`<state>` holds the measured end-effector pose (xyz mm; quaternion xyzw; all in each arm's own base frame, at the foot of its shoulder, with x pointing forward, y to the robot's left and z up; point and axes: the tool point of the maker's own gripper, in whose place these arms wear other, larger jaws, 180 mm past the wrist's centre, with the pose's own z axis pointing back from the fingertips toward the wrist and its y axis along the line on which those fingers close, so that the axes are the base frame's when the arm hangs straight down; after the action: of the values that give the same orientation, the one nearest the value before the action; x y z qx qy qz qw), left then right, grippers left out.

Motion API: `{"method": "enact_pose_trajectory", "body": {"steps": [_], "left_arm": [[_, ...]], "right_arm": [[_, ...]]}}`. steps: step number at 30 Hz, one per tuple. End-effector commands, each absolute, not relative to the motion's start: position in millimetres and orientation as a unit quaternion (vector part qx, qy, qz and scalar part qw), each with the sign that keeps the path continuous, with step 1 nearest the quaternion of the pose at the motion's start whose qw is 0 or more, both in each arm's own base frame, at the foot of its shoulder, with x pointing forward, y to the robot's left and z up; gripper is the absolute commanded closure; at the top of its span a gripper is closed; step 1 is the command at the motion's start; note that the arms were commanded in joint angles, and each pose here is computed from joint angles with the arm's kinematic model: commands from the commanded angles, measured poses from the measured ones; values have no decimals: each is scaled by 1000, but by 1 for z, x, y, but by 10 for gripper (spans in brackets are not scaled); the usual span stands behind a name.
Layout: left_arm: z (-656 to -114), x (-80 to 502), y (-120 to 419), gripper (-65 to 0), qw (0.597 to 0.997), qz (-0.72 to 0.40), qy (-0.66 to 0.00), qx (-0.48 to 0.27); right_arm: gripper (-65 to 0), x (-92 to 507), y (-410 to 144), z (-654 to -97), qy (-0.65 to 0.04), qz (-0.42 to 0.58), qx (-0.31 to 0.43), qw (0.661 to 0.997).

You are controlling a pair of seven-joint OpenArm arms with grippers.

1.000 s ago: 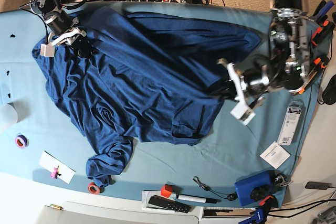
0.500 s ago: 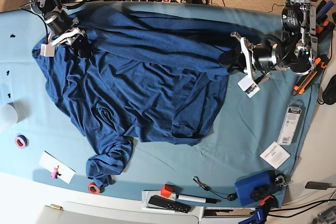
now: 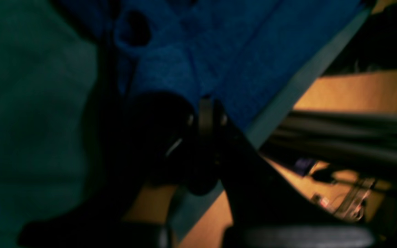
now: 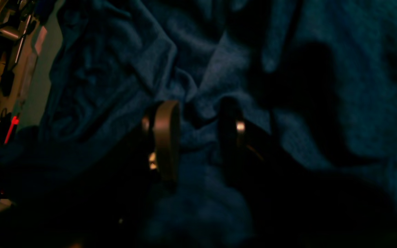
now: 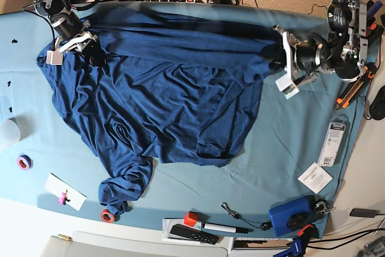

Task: Layout the t-shirt on the table in an organized manner, then fold the t-shirt properly
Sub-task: 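Drag the grasped fabric outward with the left gripper to flatten it, then regrasp the shirt corner with the right gripper and pull it outward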

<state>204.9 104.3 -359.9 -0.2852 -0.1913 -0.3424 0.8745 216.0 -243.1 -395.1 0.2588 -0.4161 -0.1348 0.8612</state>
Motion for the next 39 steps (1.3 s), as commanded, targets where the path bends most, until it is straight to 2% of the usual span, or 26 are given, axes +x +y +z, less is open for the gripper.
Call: {"method": "enact_pose_trajectory", "body": {"steps": [1, 2, 3, 5, 6, 7, 14, 19, 24, 32, 39], "left_arm": [[-354, 207, 109, 0, 872, -349, -198, -280], [-355, 205, 111, 0, 874, -349, -194, -278], [-356, 203, 113, -64, 874, -348, -193, -278], [-356, 204, 113, -259, 875, -343, -198, -278], [-357, 206, 113, -326, 876, -340, -203, -275], [-356, 209, 114, -355, 877, -337, -210, -271], [-352, 217, 112, -357, 876, -324, -233, -272], [-351, 218, 111, -357, 875, -323, -237, -273], [-350, 220, 110, -357, 873, -321, -244, -276], [-344, 226, 104, -356, 866, -312, -266, -287], [-344, 226, 102, -356, 865, -311, -267, -290]], "right_arm": [[-210, 205, -244, -408, -380, -126, 243, 884], [-210, 205, -244, -408, -379, -126, 243, 884], [-210, 205, -244, -408, -380, -126, 242, 884], [-210, 205, -244, -408, -380, -126, 243, 884], [-210, 205, -244, -408, -380, -126, 243, 884], [-210, 205, -244, -408, -380, -126, 242, 884], [-212, 204, -246, -411, -375, -123, 234, 889], [-316, 208, -250, -396, -393, -131, 250, 875], [-316, 208, -270, -362, -435, -150, 259, 849], [-316, 191, -322, -293, -523, -169, 209, 808], [-316, 145, -334, -293, -534, -239, 205, 784]]}}
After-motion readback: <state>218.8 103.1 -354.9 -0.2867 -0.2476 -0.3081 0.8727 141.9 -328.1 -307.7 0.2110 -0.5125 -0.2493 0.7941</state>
